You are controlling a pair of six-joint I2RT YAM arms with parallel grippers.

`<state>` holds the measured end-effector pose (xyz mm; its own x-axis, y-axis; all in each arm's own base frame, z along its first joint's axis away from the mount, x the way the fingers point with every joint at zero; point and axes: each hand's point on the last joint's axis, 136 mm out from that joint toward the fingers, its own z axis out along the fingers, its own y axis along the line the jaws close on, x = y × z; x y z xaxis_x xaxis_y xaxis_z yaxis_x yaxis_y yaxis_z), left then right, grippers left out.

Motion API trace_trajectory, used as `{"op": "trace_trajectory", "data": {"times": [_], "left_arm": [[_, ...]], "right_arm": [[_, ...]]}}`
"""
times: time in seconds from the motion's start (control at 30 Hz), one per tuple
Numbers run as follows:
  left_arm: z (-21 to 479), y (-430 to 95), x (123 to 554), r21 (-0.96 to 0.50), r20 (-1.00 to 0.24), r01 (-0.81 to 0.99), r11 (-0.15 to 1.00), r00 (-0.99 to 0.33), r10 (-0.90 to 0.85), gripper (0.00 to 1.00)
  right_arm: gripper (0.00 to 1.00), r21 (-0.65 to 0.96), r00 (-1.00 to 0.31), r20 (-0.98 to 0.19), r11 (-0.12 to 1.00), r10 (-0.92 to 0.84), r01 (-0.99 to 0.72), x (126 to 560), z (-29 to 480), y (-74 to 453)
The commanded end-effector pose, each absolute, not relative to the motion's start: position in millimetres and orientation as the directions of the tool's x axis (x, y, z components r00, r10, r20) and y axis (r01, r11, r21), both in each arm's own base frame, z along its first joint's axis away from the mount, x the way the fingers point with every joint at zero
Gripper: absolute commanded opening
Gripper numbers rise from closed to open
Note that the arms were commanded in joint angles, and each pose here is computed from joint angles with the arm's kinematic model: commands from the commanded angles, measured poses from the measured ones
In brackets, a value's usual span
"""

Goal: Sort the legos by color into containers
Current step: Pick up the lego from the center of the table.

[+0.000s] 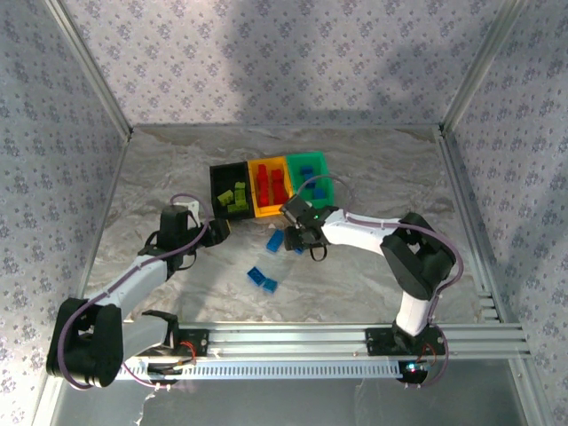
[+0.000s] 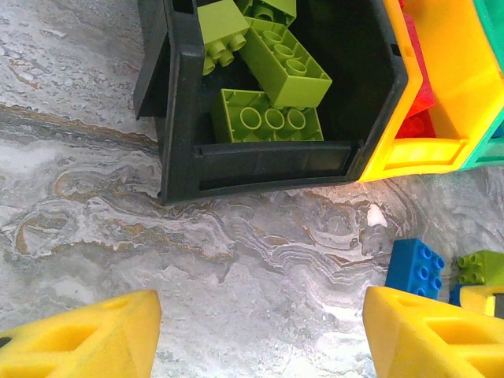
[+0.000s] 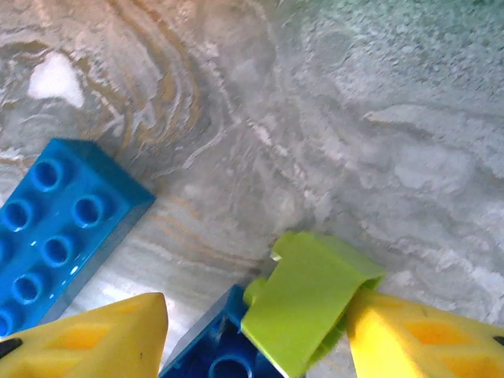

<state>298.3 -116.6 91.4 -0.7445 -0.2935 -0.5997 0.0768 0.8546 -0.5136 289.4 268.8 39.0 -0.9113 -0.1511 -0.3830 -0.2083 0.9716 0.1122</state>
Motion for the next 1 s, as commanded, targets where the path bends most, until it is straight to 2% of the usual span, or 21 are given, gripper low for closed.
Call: {"op": "trace_trajectory", "data": {"times": [0.0,0.4,0.67,0.87,0.97], "left_arm": [[101.4,-121.0,301.3,-0.524,-0.616,0.103,0.846,-0.732,-0.292,0.68],[100.6,-121.0,301.5,-0.517,-0.616,0.101,0.850,-0.733,-0.288,0.68],[102.0,-121.4,300.7,-0.518,-0.618,0.105,0.849,-0.732,-0.286,0.68],[103.3,-120.9,300.7,-0.519,-0.620,0.103,0.849,-0.729,-0.290,0.68],[101.0,-117.2,301.2,-0.512,-0.615,0.077,0.855,-0.728,-0.303,0.68]], "right_arm": [[0.63,0.100,-0.915,-0.387,0.982,-0.111,-0.161,289.5,47.8,253.4],[0.61,0.072,-0.929,-0.362,0.991,-0.080,-0.114,310.8,29.0,248.0],[0.35,0.087,-0.927,-0.366,0.989,-0.083,-0.123,308.7,30.2,252.1],[0.32,0.068,-0.903,-0.416,0.987,-0.108,-0.149,313.1,58.0,253.1],[0.33,0.084,-0.878,-0.459,0.977,-0.136,-0.196,322.2,83.9,272.4]]}}
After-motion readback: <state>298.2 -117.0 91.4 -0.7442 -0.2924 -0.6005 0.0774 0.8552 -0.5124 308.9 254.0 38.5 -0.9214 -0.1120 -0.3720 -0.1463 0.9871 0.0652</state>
